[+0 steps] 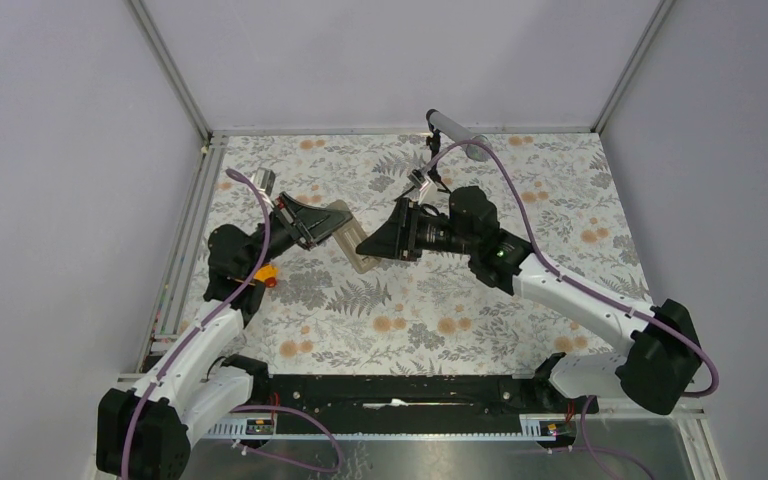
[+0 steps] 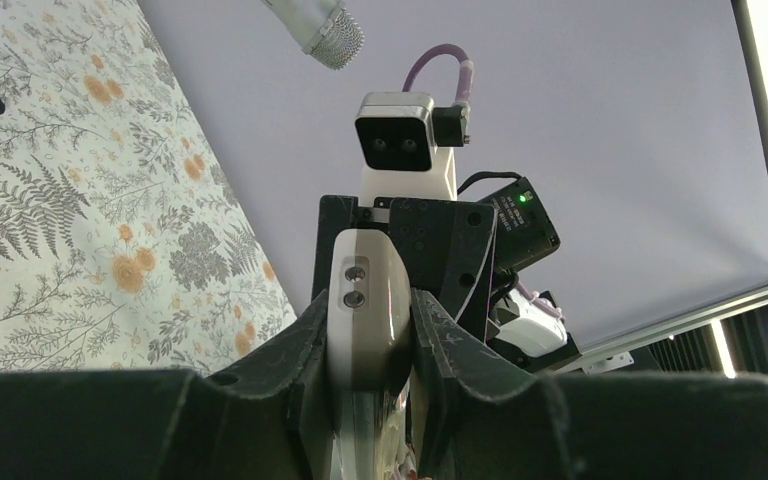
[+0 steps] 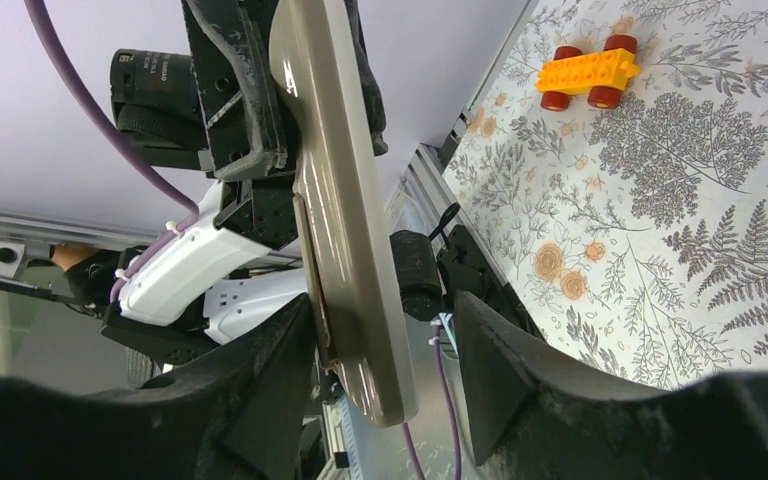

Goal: Load the batteries into the remote control
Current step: Load the battery cover into the remote control.

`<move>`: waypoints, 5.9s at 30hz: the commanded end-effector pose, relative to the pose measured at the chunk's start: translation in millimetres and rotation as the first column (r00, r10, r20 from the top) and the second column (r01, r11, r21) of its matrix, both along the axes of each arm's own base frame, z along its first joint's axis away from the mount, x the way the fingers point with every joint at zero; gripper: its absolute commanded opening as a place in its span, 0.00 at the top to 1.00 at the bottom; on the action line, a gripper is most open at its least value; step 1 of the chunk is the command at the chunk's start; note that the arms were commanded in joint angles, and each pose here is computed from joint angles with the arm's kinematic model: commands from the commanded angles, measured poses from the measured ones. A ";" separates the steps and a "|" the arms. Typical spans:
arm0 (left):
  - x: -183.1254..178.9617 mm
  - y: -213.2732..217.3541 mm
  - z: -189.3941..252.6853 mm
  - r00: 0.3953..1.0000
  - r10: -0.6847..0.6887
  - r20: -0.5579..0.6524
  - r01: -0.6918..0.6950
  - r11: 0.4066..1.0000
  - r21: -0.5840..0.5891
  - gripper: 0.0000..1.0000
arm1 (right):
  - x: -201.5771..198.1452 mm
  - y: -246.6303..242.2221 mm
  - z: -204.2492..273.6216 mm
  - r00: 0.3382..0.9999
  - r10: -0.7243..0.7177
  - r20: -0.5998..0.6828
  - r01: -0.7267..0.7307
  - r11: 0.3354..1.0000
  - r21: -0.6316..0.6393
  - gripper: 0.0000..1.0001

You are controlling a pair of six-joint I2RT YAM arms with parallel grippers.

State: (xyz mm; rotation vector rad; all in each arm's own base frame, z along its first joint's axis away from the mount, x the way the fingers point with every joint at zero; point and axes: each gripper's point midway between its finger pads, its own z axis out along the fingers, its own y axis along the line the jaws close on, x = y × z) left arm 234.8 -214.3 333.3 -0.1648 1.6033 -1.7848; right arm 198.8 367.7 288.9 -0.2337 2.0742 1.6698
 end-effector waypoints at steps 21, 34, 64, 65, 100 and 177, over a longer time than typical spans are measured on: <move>-12.7 8.7 47.9 0.984 0.047 0.172 -0.030 0.994 -0.102 1.00 | 6.7 0.7 -19.9 0.997 -0.011 -0.078 0.010 1.000 -0.022 0.42; -2.7 24.6 42.6 0.982 0.134 0.137 -0.114 0.983 -0.144 1.00 | 0.3 -11.3 -16.7 0.985 -0.060 -0.164 0.060 0.998 -0.005 0.51; 10.2 24.3 33.3 0.987 0.157 0.042 -0.149 0.977 -0.153 1.00 | 40.1 22.7 -19.6 0.985 -0.085 -0.150 0.088 0.996 0.016 0.70; 10.6 23.6 34.4 0.987 0.153 0.041 -0.146 0.978 -0.149 1.00 | 41.0 22.5 -22.5 0.985 -0.087 -0.148 0.089 0.996 0.004 0.72; 46.0 31.6 -14.8 0.969 0.242 0.045 -0.244 0.968 0.059 1.00 | 22.0 -16.1 23.2 0.966 -0.156 -0.206 0.181 0.978 0.105 0.45; 39.8 28.7 -27.4 0.970 0.244 0.025 -0.245 0.968 0.058 1.00 | 28.1 9.8 -11.0 0.930 -0.084 -0.358 0.124 0.988 0.089 0.68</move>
